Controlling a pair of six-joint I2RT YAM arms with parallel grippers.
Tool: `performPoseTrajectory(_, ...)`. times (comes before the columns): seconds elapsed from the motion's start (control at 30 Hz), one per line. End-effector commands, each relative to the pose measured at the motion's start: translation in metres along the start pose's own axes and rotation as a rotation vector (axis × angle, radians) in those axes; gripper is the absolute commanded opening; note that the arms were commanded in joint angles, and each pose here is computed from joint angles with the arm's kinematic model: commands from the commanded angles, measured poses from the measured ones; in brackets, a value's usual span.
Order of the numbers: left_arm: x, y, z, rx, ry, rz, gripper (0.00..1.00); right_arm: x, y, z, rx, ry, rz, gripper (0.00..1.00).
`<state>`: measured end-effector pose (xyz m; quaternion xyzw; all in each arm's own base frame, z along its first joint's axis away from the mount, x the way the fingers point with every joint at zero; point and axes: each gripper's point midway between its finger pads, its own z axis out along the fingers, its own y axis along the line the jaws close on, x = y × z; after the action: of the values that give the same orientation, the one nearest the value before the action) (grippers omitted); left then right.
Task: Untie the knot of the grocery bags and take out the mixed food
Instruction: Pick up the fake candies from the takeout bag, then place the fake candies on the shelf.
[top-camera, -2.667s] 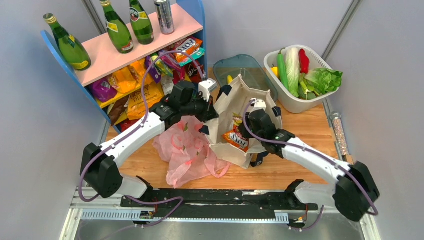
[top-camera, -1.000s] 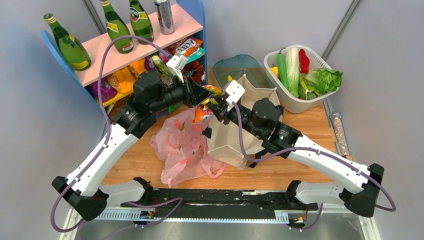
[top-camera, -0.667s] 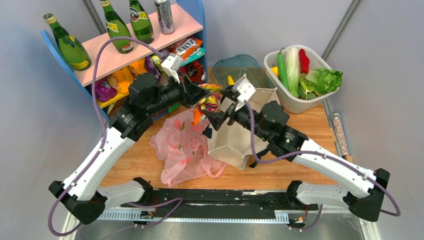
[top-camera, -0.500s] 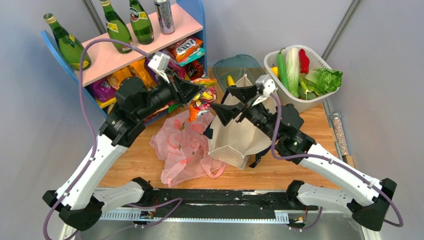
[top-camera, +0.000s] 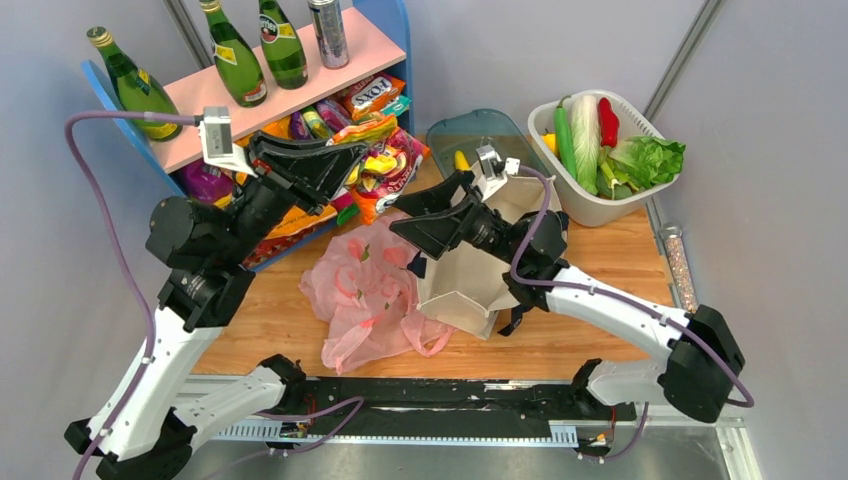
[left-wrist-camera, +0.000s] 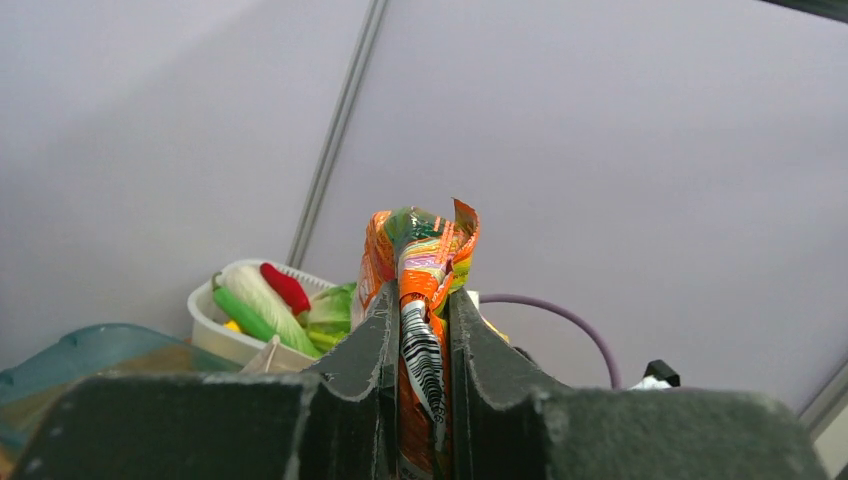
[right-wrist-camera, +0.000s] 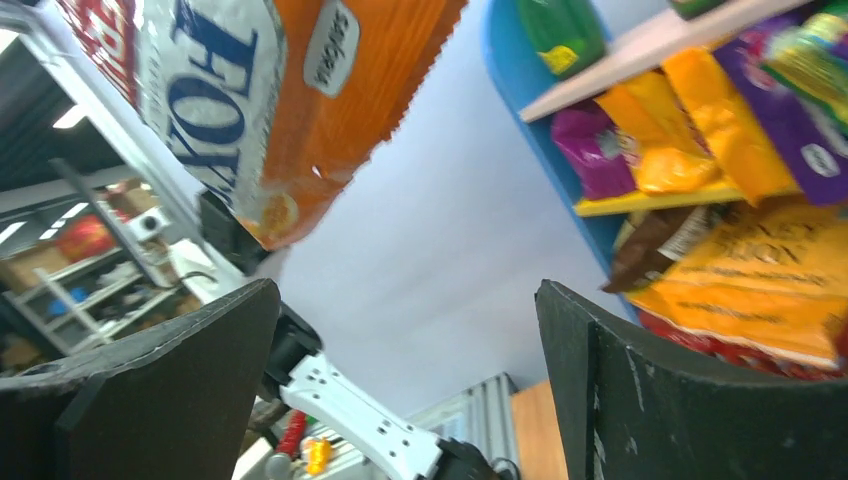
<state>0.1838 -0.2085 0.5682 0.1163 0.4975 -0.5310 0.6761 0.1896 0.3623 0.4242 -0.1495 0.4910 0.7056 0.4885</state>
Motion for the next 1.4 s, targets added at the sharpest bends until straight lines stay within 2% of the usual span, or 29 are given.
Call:
performPoseTrajectory(0.0,-0.03,-0.018,-0.003,0.063,-0.128,-0.026,0.0,-0.046,0.07,0.008,-0.313,-0.088,0.019,1.0)
performPoseTrajectory(0.13,-0.036,-0.022,-0.01,0.076,-0.165,-0.041,0.0,-0.06,0.075,0.009,-0.397,-0.085,-0.013,1.0)
performPoseTrajectory(0.37,-0.036,-0.024,-0.018,0.07,-0.174,-0.07,0.0,-0.063,0.089,0.015,-0.502,0.018,-0.064,1.0)
performPoseTrajectory(0.57,-0.031,-0.023,-0.016,0.087,-0.174,-0.108,0.0,-0.061,0.099,0.021,-0.548,0.105,-0.043,1.0)
performPoseTrajectory(0.7,-0.024,-0.018,-0.011,0.086,-0.165,-0.122,0.0,-0.063,0.104,0.025,-0.556,0.142,-0.026,0.93)
performPoseTrajectory(0.77,-0.02,-0.014,-0.009,0.081,-0.165,-0.12,0.0,-0.065,0.103,0.026,-0.533,0.143,-0.023,0.83)
performPoseTrajectory(0.93,-0.015,-0.011,-0.008,0.083,-0.158,-0.101,0.0,-0.07,0.092,0.027,-0.429,0.098,-0.012,0.32)
performPoseTrajectory(1.03,-0.012,-0.008,-0.009,0.063,-0.143,-0.085,0.0,-0.077,0.083,0.021,-0.366,0.042,-0.007,0.06)
performPoseTrajectory(1.07,-0.009,-0.002,-0.01,0.035,-0.13,-0.067,0.02,-0.081,0.078,0.018,-0.338,0.026,0.003,0.0)
performPoseTrajectory(1.13,-0.008,0.008,-0.014,-0.028,-0.116,-0.025,0.17,-0.083,0.066,0.013,-0.281,0.009,0.035,0.0)
performPoseTrajectory(1.17,-0.009,0.011,-0.016,-0.051,-0.114,-0.003,0.29,-0.085,0.061,0.009,-0.248,0.005,0.056,0.0)
performPoseTrajectory(1.2,-0.01,0.02,-0.018,-0.103,-0.1,0.049,0.37,-0.084,0.053,0.006,-0.214,0.009,0.084,0.0)
performPoseTrajectory(1.23,-0.011,0.024,-0.021,-0.133,-0.093,0.078,0.51,-0.083,0.044,0.003,-0.175,0.015,0.113,0.0)
performPoseTrajectory(1.27,-0.013,0.035,-0.025,-0.198,-0.077,0.142,0.59,-0.081,0.034,-0.001,-0.13,0.021,0.146,0.0)
performPoseTrajectory(1.3,-0.013,0.041,-0.026,-0.228,-0.061,0.176,0.71,-0.078,0.022,-0.004,-0.082,0.027,0.176,0.0)
performPoseTrajectory(1.37,-0.021,0.058,-0.035,-0.332,-0.042,0.285,0.87,-0.073,-0.002,-0.012,0.024,0.029,0.229,0.0)
